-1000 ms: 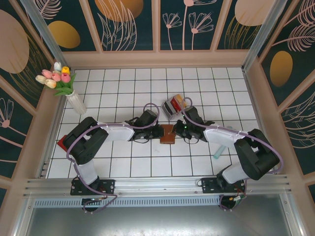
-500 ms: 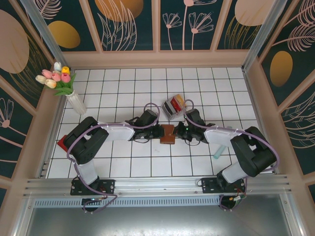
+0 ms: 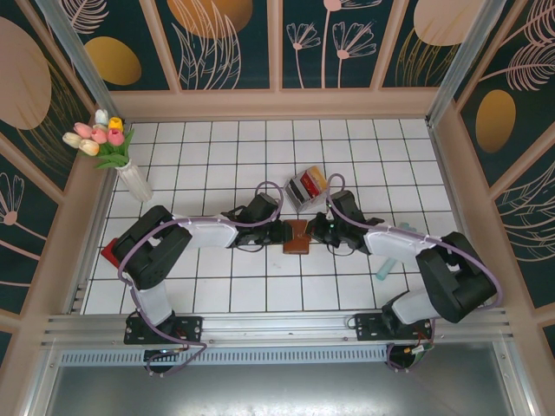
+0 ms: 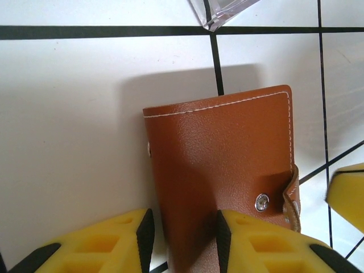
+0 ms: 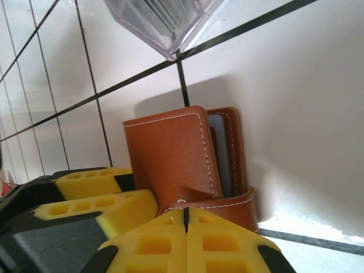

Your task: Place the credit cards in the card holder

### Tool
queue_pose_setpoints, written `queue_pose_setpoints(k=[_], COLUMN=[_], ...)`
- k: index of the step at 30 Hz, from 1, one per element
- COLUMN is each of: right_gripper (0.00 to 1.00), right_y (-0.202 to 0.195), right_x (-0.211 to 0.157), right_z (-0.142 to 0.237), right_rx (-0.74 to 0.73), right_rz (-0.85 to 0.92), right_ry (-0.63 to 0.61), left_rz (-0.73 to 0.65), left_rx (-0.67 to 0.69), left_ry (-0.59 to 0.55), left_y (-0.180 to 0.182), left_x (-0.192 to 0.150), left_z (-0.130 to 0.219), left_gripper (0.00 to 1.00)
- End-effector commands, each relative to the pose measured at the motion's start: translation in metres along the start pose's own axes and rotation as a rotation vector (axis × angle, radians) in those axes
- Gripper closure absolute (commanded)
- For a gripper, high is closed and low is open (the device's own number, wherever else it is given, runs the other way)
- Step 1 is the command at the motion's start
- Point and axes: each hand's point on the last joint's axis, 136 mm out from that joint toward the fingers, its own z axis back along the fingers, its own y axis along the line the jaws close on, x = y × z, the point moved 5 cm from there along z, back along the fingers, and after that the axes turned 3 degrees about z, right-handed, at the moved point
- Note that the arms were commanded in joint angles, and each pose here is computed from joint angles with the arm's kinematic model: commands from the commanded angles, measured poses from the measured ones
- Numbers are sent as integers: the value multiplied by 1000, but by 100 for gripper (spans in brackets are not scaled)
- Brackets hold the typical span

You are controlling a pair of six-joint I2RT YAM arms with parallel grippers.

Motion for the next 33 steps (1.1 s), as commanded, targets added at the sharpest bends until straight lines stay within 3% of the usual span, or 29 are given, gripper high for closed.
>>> queue_pose_setpoints(k=[1, 12, 33], right_gripper=[99, 99, 98], right_y=[-7, -8, 0], right_x=[-8, -11, -7], right_z=[1, -14, -21], right_rx=[-25, -33, -34], right_rz=[0, -16, -5], right_ry=[22, 51, 44], left_rz=[-12, -70, -79], left_rx=[79, 117, 111], left_ry=[87, 151, 180], left_y=[18, 26, 28], left_x=[-17, -25, -30], left_z=[-9, -14, -17], left_gripper=[62, 58, 66])
